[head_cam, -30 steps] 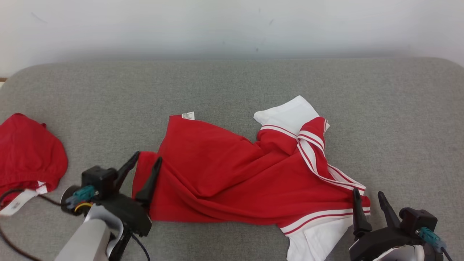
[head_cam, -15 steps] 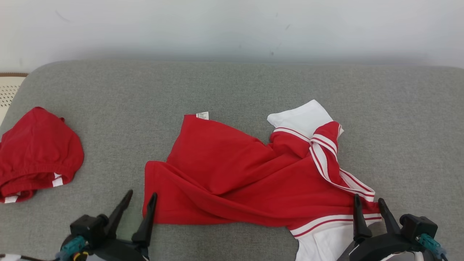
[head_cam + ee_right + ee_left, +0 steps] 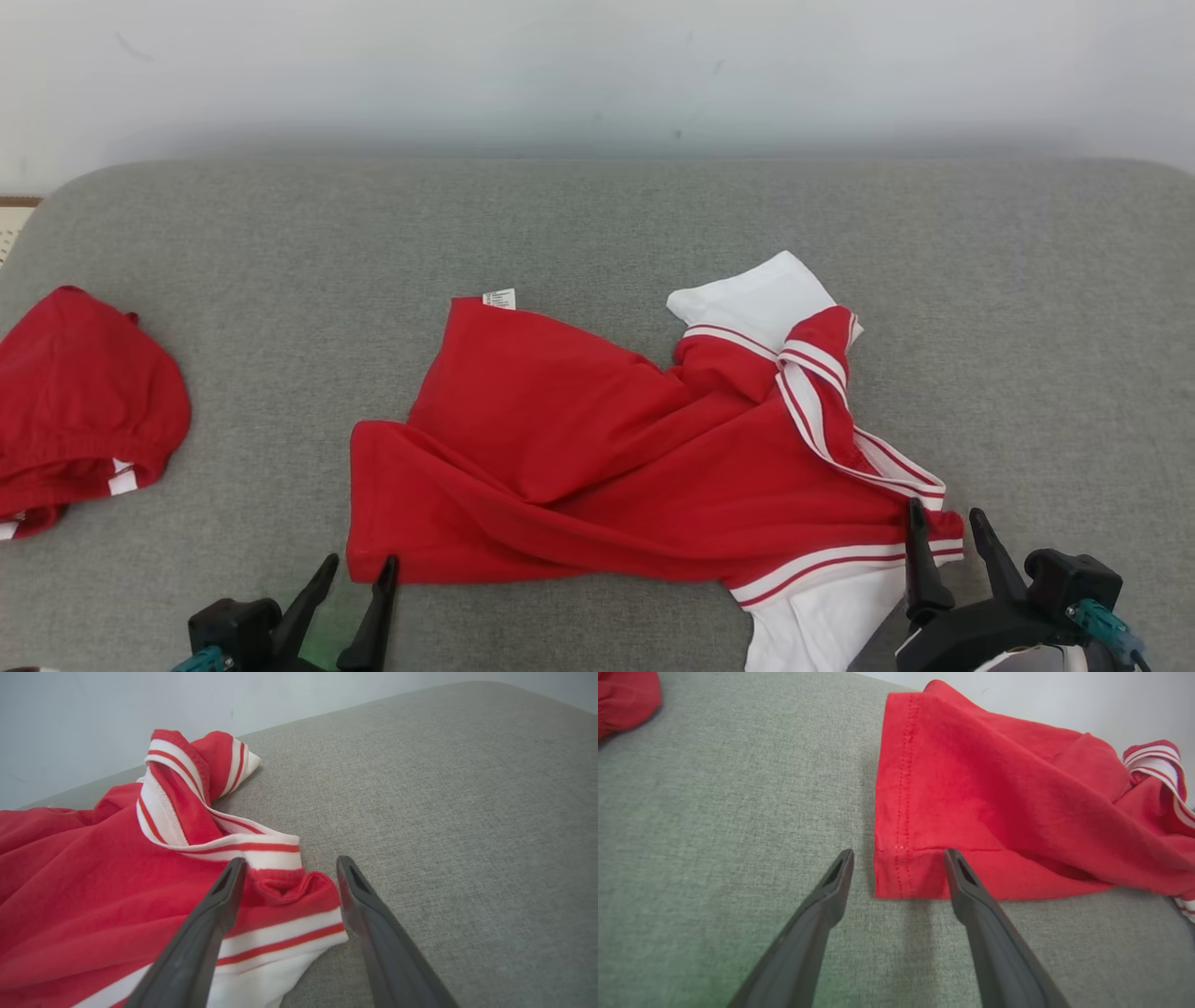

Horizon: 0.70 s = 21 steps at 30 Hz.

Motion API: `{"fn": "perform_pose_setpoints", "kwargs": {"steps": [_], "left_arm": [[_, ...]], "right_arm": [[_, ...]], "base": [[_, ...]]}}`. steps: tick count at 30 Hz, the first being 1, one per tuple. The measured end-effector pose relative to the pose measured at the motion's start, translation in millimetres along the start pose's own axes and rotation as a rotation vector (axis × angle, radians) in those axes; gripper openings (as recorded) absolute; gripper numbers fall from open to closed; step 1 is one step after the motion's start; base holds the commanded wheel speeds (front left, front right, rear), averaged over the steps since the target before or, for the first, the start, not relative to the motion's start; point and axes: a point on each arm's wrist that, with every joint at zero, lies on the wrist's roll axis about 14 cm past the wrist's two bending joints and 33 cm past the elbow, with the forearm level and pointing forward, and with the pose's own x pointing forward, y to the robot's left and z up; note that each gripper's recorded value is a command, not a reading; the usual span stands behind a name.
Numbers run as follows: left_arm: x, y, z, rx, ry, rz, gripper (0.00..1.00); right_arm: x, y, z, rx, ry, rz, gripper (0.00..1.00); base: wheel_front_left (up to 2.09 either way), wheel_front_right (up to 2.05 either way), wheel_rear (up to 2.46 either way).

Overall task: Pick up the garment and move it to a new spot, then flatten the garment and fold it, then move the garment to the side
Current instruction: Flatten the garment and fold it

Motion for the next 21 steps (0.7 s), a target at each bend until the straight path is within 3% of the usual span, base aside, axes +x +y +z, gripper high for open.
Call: {"fn": "perform_pose_setpoints", "kwargs": {"steps": [1,2,5,6,21], "left_arm": [[1,-1,-3,-0.001,0.009,-0.003,1.00],[1,-2,-6,-0.006,0.020,-0.005,0.87],[6,-4,-7,-0.005,0.027,-0.014,0.27],[7,-4,-6,-0.004,0.025,-0.016,0.00],[-10,-7,29,0.024,-0.102,-0.015,0.00]], "right_arm": [[-1,-1,0,0.000,0.000,-0.004,1.00],[-1,-3,0,0.000,0.000,-0.007,1.00],[-2,-5,-1,0.000,0.001,-0.014,1.00],[-2,-6,-1,0.000,0.002,-0.016,1.00],[1,4,1,0.003,-0.006,0.010,1.00]], "base": [[0.00,0.00,0.00],[0.00,0.00,0.00],[0.00,0.00,0.00],[0.00,0.00,0.00],[0.00,0.00,0.00]]}}
